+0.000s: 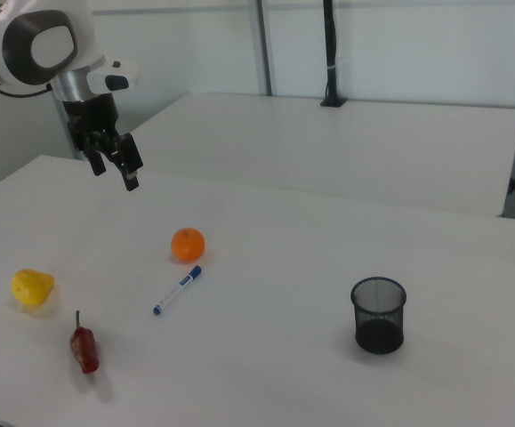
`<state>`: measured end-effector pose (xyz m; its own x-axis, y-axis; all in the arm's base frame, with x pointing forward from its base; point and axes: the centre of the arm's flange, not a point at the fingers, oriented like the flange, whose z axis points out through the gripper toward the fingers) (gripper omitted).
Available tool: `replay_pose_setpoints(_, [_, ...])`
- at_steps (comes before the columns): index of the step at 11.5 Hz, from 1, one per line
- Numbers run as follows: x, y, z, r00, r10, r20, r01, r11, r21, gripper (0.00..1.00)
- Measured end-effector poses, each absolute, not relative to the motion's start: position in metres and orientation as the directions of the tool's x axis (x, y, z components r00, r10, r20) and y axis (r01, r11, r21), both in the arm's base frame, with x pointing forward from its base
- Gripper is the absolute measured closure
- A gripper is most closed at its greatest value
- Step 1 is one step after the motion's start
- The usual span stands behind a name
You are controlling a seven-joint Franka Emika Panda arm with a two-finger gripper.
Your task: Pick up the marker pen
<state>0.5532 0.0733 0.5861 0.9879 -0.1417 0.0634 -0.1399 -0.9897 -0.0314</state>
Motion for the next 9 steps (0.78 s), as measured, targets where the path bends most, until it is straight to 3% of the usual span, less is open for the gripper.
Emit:
replay_pose_setpoints(4, [0.542,0.042,0.609,0.996,-0.031,0.089,-0.027,-0.999,-0.044,0.00])
replay_pose_setpoints(9, [0.545,0.026,0.609,0.991,0.089,0.103,0.093,-0.995,-0.034,0.00])
